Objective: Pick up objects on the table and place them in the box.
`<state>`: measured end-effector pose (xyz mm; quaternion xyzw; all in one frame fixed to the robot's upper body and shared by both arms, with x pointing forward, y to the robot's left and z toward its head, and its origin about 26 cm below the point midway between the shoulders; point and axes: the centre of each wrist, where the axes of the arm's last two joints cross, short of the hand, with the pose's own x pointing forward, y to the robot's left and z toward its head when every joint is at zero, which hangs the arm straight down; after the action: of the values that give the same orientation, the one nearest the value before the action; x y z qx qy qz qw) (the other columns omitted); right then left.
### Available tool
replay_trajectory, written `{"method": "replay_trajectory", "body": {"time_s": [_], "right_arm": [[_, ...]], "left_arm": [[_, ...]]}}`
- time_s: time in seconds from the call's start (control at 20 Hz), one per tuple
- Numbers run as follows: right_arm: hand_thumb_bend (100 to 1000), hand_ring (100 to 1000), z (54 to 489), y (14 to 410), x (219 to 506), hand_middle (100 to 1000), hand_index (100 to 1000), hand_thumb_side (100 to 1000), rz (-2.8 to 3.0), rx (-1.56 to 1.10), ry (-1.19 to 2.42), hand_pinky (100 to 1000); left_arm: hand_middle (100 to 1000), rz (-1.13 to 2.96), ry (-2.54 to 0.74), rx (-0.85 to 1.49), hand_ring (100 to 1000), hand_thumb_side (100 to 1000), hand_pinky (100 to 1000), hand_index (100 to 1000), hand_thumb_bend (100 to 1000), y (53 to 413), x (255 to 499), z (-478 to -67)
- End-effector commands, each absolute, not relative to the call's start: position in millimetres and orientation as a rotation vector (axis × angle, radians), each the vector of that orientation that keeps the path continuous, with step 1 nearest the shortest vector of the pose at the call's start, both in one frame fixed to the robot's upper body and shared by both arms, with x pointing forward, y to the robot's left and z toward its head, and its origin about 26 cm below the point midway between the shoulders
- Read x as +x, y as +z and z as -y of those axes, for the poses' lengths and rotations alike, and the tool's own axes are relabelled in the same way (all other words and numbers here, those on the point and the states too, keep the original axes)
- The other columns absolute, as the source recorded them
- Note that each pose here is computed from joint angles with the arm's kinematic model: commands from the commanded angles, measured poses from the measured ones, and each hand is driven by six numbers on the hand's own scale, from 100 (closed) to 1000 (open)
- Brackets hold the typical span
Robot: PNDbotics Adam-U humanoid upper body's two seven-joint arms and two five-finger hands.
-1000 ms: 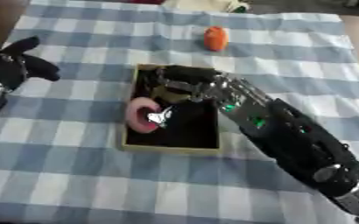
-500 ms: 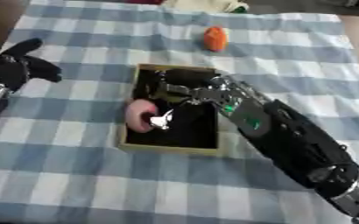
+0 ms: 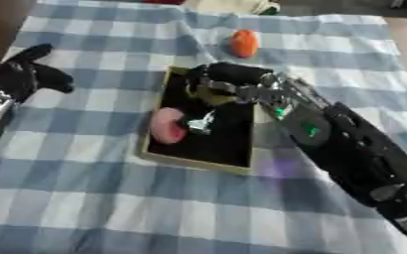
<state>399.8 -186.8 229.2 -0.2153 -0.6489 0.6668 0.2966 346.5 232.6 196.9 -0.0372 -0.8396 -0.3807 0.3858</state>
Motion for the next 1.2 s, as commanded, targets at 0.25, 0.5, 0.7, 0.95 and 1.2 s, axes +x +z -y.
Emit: {"method": "replay_trajectory", "body": {"time_s": [0.25,0.5,0.7,0.95,1.2], "right_arm": [[313,805,215,281,377,830,963,769,1.831,-0.62,1.661,885],[309,805,224,293,370,830,963,770,1.86,-0.629,1.612,885],[300,806,233,297,375,833,962,754,1.851,-0.688,1.562,885],[297,805,247,295,397,830,959,739,1.804,-0.772,1.45,884],[305,804,261,287,424,829,958,736,1.747,-0.828,1.329,884]], "left_arm": [[706,2.14,-0.992,-0.063,739,997,942,998,139,203,346,-238],[707,2.14,-0.998,-0.064,740,997,943,999,138,203,346,-238],[708,2.138,-1.0,-0.062,742,999,944,999,138,203,346,-238],[708,2.138,-1.006,-0.068,744,999,945,999,137,203,346,-237],[708,2.135,-1.018,-0.074,745,1000,945,998,136,203,346,-236]]}}
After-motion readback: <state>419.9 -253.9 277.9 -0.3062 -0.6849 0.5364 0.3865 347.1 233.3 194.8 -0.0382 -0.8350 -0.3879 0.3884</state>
